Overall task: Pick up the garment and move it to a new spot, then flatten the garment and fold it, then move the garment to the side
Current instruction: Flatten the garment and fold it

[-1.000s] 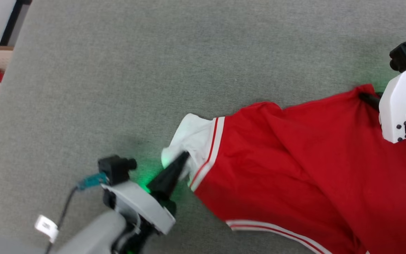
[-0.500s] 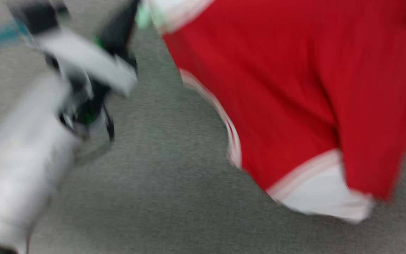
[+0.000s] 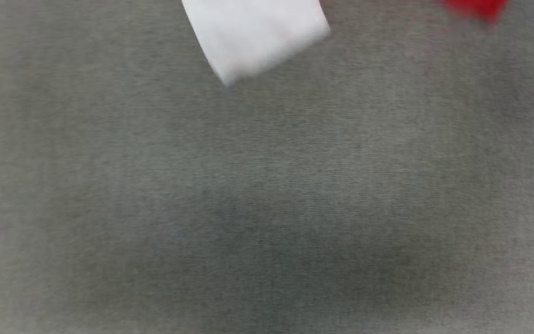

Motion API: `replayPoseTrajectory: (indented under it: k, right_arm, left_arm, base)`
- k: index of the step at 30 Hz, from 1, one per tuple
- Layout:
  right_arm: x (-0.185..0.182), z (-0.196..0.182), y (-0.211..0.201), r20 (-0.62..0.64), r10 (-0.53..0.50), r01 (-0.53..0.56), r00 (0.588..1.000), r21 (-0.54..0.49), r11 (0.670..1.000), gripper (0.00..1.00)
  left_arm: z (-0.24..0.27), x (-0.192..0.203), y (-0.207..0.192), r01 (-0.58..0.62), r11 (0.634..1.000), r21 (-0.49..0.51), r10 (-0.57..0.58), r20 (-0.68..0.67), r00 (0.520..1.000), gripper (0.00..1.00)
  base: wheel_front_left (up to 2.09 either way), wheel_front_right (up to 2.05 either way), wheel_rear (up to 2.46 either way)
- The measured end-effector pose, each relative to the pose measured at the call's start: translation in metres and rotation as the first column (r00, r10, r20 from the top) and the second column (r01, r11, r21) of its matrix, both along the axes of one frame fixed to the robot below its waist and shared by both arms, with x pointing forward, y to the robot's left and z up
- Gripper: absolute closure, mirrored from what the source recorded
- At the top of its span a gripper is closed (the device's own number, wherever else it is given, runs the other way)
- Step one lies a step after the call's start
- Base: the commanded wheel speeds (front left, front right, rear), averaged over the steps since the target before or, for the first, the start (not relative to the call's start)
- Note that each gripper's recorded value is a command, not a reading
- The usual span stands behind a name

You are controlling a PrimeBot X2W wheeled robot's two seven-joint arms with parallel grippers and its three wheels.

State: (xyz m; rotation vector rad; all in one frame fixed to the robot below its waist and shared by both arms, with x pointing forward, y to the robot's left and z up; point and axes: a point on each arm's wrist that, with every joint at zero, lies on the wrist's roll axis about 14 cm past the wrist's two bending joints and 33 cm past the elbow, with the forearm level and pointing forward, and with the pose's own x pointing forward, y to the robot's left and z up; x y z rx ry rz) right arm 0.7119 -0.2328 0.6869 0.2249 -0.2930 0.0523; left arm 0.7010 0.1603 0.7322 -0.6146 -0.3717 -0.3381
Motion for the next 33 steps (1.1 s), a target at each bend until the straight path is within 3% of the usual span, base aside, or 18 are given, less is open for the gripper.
replayPoseTrajectory:
  k: [3,6,10,15,22,33]
  right_arm:
    - [-0.001,0.019,-0.009,0.053,-0.028,0.028,0.998,0.012,1.000,1.00]
    - [-0.001,0.007,-0.014,0.010,-0.045,0.045,0.999,-0.024,0.999,1.00]
    - [0.000,-0.044,-0.001,-0.120,-0.014,0.009,0.993,-0.044,0.999,1.00]
    - [-0.017,-0.123,0.015,-0.308,0.031,-0.067,0.951,-0.108,0.992,1.00]
    - [-0.071,-0.207,0.021,-0.514,0.101,-0.155,0.852,-0.064,0.986,1.00]
    - [-0.159,-0.253,0.019,-0.654,0.218,-0.245,0.725,0.050,0.968,1.00]
  left_arm:
    - [0.035,0.002,-0.006,0.007,0.999,-0.043,-0.003,0.091,0.996,1.00]
    - [0.037,0.001,-0.016,0.041,0.996,-0.084,-0.032,0.104,0.994,1.00]
    - [-0.016,0.002,-0.011,0.034,0.997,-0.063,-0.035,-0.009,0.999,1.00]
    - [-0.104,-0.016,-0.015,0.079,0.994,-0.076,-0.092,-0.190,0.978,1.00]
    - [-0.211,-0.086,-0.023,0.128,0.982,-0.141,-0.175,-0.401,0.899,1.00]
    - [-0.279,-0.218,-0.039,0.213,0.961,-0.175,-0.275,-0.561,0.781,1.00]
  base:
    - [0.00,0.00,0.00]
    - [0.00,0.00,0.00]
    - [0.00,0.00,0.00]
    - [0.00,0.00,0.00]
    - [0.00,0.00,0.00]
    - [0.00,0.00,0.00]
